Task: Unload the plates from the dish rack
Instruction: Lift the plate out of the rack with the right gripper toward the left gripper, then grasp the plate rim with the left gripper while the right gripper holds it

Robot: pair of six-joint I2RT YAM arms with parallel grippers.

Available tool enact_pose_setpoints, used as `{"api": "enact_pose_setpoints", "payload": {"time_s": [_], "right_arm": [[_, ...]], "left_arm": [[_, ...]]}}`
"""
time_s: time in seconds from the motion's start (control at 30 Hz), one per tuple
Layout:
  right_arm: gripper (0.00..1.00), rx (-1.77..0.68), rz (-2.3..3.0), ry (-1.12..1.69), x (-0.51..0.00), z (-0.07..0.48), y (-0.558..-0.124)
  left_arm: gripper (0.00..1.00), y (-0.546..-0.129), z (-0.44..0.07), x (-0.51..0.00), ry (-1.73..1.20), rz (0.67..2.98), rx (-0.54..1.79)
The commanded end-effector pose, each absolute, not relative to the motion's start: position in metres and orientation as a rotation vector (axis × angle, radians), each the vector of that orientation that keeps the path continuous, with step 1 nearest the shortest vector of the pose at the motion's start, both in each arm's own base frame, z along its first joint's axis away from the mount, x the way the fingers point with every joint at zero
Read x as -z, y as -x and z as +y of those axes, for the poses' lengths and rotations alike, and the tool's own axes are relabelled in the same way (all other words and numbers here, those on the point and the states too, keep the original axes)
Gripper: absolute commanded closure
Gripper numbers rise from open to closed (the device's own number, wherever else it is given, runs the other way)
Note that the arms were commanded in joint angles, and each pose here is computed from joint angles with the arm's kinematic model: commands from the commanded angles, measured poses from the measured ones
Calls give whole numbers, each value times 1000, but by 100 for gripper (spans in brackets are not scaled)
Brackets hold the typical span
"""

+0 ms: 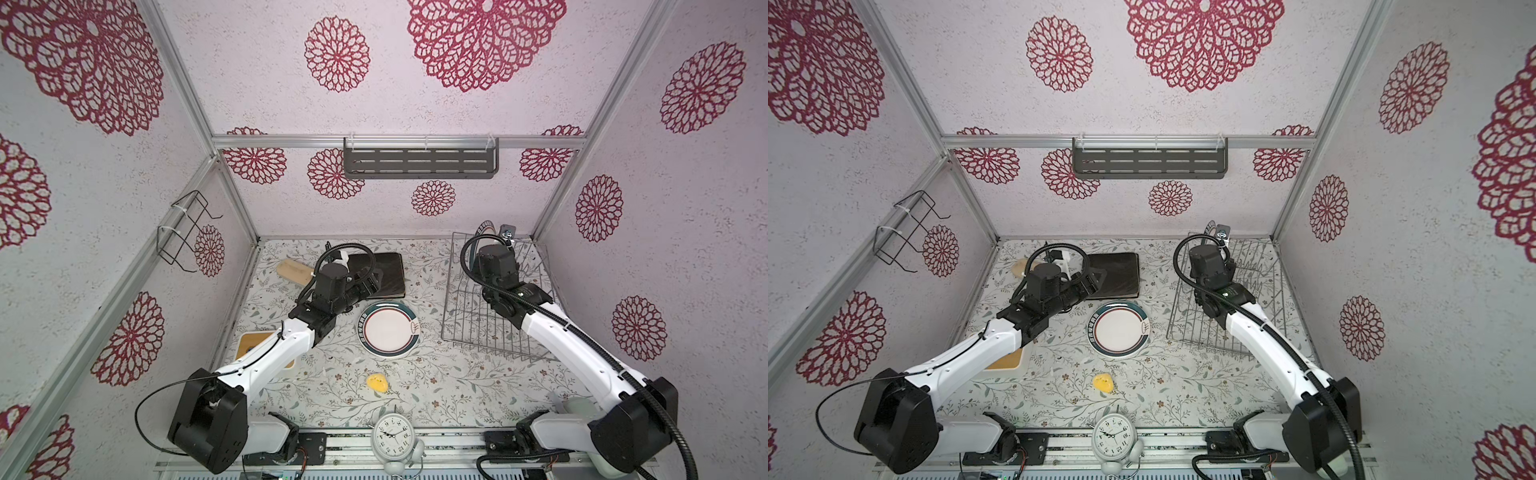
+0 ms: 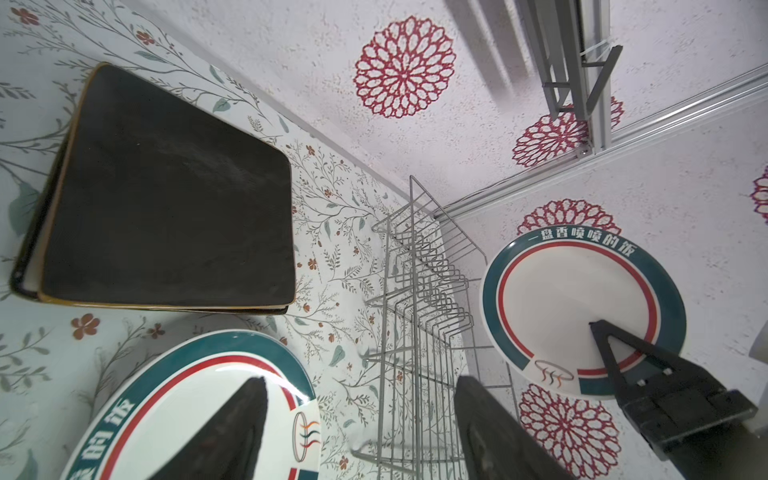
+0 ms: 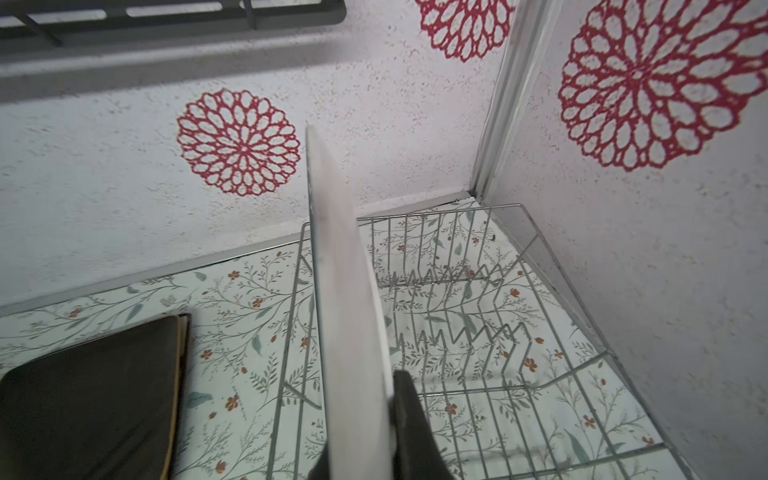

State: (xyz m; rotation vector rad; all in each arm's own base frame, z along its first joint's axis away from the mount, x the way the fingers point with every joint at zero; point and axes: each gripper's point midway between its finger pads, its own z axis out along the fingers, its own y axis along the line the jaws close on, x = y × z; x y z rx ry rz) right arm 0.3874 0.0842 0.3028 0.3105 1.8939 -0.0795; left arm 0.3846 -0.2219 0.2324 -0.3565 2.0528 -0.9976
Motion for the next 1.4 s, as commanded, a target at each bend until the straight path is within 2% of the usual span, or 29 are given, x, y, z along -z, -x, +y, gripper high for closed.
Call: {"api": "enact_pose_setpoints", "payload": {"time_s": [0.0, 0.3, 0.67, 1.2, 1.37], "right_arm": [[100, -162, 1778, -365, -339, 95, -377], [100, -489, 1721, -386, -344, 115, -352], [100, -955, 1702, -392, -331, 171, -354], [100, -1197, 1731, -392, -311, 209, -366], [100, -1247, 1735, -380, -311, 217, -368]], "left_arm": [[25, -391, -235, -242, 339, 2014, 1085], [25, -399, -251, -232, 376, 1994, 1241], [25, -406, -273, -242, 337, 1962, 1392], [26, -404, -296, -249, 297, 1951, 1473], [34, -405, -296, -244, 311, 1945, 1478]]}}
